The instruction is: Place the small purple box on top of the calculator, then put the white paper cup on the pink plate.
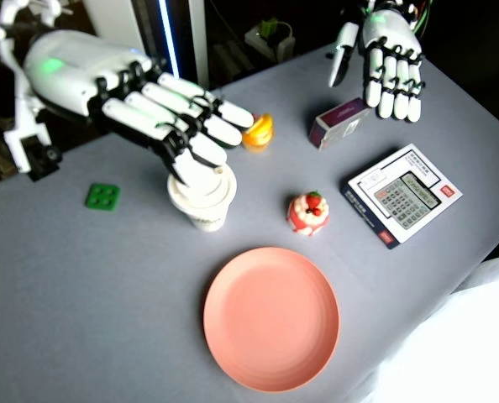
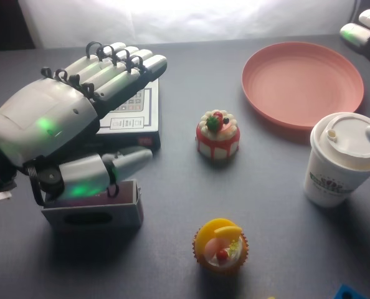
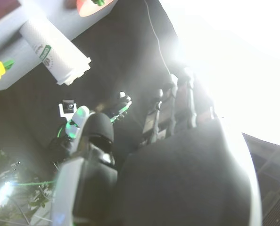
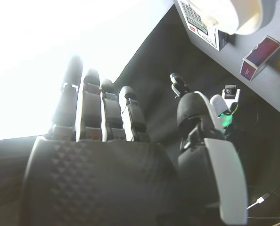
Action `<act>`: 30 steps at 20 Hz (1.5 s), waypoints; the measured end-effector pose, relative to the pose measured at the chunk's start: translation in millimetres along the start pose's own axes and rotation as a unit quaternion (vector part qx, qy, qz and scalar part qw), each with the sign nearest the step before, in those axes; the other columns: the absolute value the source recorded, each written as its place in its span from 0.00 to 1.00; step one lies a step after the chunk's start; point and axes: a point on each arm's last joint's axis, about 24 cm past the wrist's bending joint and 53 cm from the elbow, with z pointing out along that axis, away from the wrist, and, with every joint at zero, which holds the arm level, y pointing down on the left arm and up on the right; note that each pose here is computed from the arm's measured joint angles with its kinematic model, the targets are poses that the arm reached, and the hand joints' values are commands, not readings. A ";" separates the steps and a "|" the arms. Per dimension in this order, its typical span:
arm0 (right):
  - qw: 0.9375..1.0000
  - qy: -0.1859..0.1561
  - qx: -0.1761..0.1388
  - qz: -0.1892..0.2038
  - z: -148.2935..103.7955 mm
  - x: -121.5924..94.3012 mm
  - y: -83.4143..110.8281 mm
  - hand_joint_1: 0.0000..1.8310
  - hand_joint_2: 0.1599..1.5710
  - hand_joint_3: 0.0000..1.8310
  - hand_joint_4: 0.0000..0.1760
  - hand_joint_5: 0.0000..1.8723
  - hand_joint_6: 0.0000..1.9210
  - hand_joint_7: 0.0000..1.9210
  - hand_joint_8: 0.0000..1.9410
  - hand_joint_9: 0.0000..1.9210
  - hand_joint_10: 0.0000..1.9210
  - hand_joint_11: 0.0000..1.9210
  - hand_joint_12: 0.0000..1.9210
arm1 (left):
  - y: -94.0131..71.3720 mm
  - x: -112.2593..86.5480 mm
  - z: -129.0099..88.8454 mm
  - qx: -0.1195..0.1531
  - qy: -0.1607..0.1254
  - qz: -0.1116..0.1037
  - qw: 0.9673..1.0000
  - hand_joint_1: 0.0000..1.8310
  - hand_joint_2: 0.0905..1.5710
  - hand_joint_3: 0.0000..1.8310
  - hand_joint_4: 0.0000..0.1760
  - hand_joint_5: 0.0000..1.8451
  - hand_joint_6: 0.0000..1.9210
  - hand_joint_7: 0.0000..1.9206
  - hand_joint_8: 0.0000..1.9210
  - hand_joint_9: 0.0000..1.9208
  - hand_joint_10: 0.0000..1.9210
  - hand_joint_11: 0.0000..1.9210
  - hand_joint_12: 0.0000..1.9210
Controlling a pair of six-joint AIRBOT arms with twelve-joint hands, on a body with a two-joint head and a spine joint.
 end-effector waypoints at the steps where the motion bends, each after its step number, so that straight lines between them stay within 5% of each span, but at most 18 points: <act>1: 1.000 0.000 0.000 0.002 0.2 0.7 0.2 0.06 0.79 0.05 0.00 0.00 0.00 0.00 0.00 0.00 0.00 0.00 0.00 | 0.2 -0.3 0.1 0.000 -0.001 -0.001 1.000 0.24 0.79 0.01 0.00 0.00 0.00 0.00 0.00 0.00 0.00 0.00 0.00; 7: 1.000 0.004 0.005 0.004 -0.7 3.5 -2.3 0.08 0.79 0.03 0.00 0.00 0.00 0.00 0.00 0.00 0.00 0.00 0.00 | 3.9 2.6 -0.8 -0.008 0.006 -0.003 1.000 0.39 0.64 0.00 0.00 0.00 0.00 0.00 0.00 0.00 0.00 0.00 0.00; 14: 1.000 0.001 0.006 0.012 -1.7 2.8 -1.8 0.09 0.80 0.02 0.00 0.00 0.00 0.00 0.00 0.00 0.00 0.00 0.00 | 36.3 13.3 -20.2 -0.074 0.040 -0.004 0.996 0.58 0.58 0.00 0.00 0.00 0.00 0.04 0.01 0.01 0.00 0.00 0.00; 15: 1.000 0.002 0.009 0.017 -1.4 4.2 -2.6 0.09 0.80 0.02 0.00 0.00 0.00 0.00 0.00 0.00 0.00 0.00 0.00 | 41.3 18.5 -24.0 -0.083 0.049 -0.004 0.995 0.58 0.59 0.00 0.22 0.00 0.00 0.02 0.00 0.00 0.00 0.00 0.00; 18: 1.000 0.001 0.011 0.020 -1.2 4.4 -3.6 0.08 0.81 0.02 0.00 0.00 0.00 0.00 0.00 0.00 0.00 0.00 0.00 | 56.4 33.2 -34.5 -0.112 0.076 -0.009 0.991 0.56 0.59 0.00 0.02 0.02 0.00 0.05 0.01 0.00 0.00 0.00 0.00; 19: 1.000 0.001 0.011 0.021 -1.2 4.4 -3.6 0.08 0.81 0.02 0.00 0.00 0.00 0.00 0.00 0.00 0.00 0.00 0.00 | 57.8 34.0 -35.6 -0.115 0.077 -0.011 0.990 0.54 0.60 0.00 0.11 0.01 0.00 0.04 0.01 0.00 0.00 0.00 0.00; 21: 1.000 0.001 0.011 0.022 -1.2 5.0 -3.4 0.09 0.81 0.02 0.00 0.00 0.00 0.00 0.00 0.00 0.00 0.00 0.00 | 60.7 39.2 -38.6 -0.121 0.083 -0.015 0.989 0.55 0.61 0.00 0.13 0.01 0.00 0.05 0.01 0.01 0.00 0.00 0.00; 23: 1.000 0.001 0.013 0.025 -1.0 5.6 -3.6 0.08 0.82 0.02 0.00 0.00 0.00 0.00 0.00 0.00 0.00 0.00 0.00 | 64.0 47.1 -40.3 -0.126 0.091 -0.020 0.988 0.56 0.62 0.01 0.00 0.02 0.00 0.06 0.01 0.02 0.01 0.00 0.00; 27: 1.000 -0.002 0.014 0.028 -0.9 4.8 -4.3 0.09 0.82 0.02 0.00 0.00 0.00 0.00 0.00 0.00 0.00 0.00 0.00 | 75.2 59.7 -40.6 -0.139 0.104 -0.030 0.984 0.57 0.63 0.01 0.00 0.10 0.02 0.11 0.01 0.06 0.01 0.01 0.01; 30: 0.999 -0.002 0.014 0.029 -0.9 4.7 -4.4 0.09 0.82 0.02 0.00 0.00 0.00 0.00 0.00 0.00 0.00 0.00 0.00 | 83.9 59.5 -41.8 -0.153 0.102 -0.033 0.982 0.57 0.67 0.00 0.00 0.17 0.01 0.22 0.02 0.19 0.04 0.00 0.57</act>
